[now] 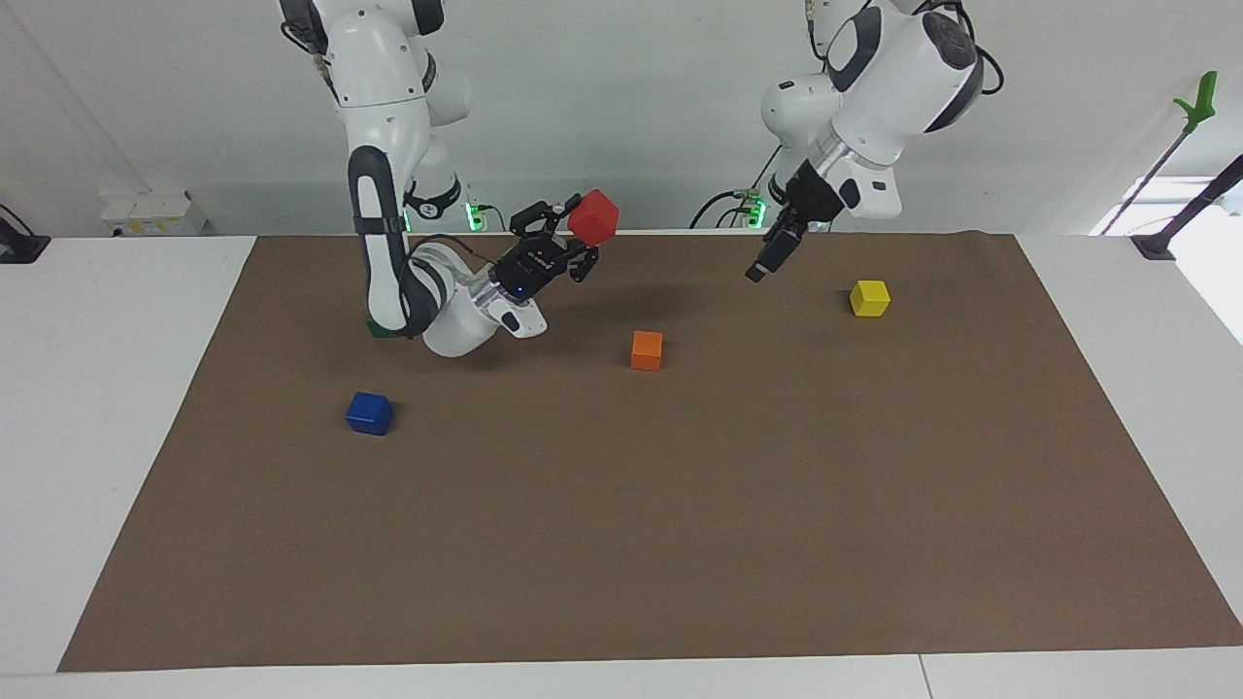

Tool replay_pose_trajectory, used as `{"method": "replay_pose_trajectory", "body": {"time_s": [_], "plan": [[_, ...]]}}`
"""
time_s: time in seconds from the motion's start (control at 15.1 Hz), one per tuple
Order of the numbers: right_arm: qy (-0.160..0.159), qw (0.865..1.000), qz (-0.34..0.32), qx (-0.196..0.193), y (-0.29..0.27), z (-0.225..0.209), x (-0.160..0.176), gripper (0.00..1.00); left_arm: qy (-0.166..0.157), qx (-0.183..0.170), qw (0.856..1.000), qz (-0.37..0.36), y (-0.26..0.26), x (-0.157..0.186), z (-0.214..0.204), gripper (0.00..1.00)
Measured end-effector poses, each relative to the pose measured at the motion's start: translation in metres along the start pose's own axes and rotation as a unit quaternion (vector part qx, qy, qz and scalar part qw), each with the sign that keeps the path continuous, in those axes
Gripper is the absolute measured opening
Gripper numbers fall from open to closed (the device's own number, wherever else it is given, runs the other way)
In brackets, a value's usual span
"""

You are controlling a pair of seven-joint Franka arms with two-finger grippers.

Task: Transfer red block to right arm and stack on blue block
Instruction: 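Open the left gripper and withdraw it while the right gripper lifts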

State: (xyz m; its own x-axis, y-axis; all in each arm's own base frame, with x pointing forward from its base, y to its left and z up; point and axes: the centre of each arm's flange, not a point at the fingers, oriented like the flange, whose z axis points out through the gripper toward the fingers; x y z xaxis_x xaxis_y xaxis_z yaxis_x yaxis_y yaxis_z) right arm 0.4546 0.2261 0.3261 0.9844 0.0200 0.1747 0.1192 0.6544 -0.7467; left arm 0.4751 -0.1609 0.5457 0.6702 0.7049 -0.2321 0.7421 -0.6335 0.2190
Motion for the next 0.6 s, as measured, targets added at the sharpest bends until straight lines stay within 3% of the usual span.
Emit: {"method": "replay_pose_trajectory", "body": {"time_s": [0.13, 0.4, 0.46, 0.6], "plan": [[0.006, 0.999, 0.008, -0.031, -0.010, 0.001, 0.015, 0.55, 0.015, -0.006, 0.997, 0.075, -0.019, 0.041, -0.014, 1.00], [0.028, 0.993, 0.018, -0.109, -0.033, 0.015, 0.047, 0.55, 0.057, -0.035, 0.992, 0.108, -0.030, 0.080, -0.030, 1.00], [0.036, 0.991, 0.020, -0.130, -0.041, 0.021, 0.055, 0.55, 0.074, -0.026, 0.990, 0.121, -0.030, 0.082, -0.030, 1.00], [0.052, 0.985, 0.025, -0.161, -0.064, 0.036, 0.069, 0.55, 0.114, 0.036, 0.975, 0.186, -0.029, 0.086, -0.025, 1.00]]}}
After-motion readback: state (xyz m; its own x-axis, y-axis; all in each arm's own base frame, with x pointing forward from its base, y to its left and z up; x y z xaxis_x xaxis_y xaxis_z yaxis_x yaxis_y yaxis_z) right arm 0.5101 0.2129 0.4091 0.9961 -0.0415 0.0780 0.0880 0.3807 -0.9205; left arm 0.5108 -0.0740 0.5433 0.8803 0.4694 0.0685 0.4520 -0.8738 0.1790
